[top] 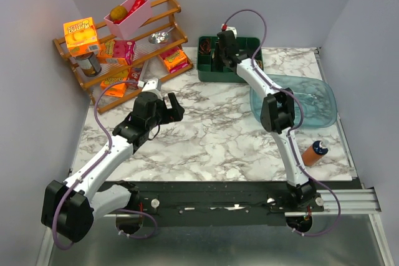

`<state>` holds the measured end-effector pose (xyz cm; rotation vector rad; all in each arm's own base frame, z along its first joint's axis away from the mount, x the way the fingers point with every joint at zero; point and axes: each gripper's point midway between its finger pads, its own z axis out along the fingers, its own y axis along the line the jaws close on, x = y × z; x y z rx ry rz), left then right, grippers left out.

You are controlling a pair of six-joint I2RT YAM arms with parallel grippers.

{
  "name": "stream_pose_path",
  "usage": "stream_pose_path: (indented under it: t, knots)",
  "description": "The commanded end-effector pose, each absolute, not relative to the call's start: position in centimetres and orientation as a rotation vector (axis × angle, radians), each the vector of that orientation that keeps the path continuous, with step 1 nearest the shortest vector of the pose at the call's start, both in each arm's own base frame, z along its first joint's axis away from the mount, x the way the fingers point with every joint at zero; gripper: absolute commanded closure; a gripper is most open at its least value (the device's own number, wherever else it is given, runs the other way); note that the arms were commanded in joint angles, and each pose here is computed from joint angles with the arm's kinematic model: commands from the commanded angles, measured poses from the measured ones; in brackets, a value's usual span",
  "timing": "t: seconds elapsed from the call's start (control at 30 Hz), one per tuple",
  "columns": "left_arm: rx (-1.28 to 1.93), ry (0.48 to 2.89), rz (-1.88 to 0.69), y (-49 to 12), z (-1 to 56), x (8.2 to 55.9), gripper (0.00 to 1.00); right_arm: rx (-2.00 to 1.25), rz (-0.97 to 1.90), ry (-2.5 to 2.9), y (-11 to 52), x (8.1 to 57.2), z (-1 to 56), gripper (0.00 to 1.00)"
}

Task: Roll the ties
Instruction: Place the tie in the storage box.

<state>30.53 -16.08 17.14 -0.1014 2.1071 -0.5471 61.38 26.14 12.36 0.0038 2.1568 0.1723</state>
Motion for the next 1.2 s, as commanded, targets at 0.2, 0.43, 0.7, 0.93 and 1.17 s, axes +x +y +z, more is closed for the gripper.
stream_pose_path:
  t: [0.2,0.43,0.7,0.93,1.17]
  knots:
    - [-0.068,2.071,-0.585,-16.5,18.7,30.3,0.01,0.126,0.304,2.353,25.8,59.6,7.6,0.99]
    - [-0.068,2.075,-0.570,-16.3,18.5,30.2,0.01,0.118,0.309,2.418,25.8,58.4,6.1,0.99]
    - [-0.059,2.092,-0.582,-16.7,17.9,30.4,0.01,0.060,0.264,2.563,25.3,54.2,3.3,0.99]
    - [-0.055,2.095,-0.581,-16.8,17.7,30.6,0.01,-0.022,0.141,2.567,25.1,51.3,4.2,0.99]
    - [-0.048,2.100,-0.575,-16.8,17.6,30.7,0.01,-0.095,0.153,2.521,25.4,51.5,5.8,0.69]
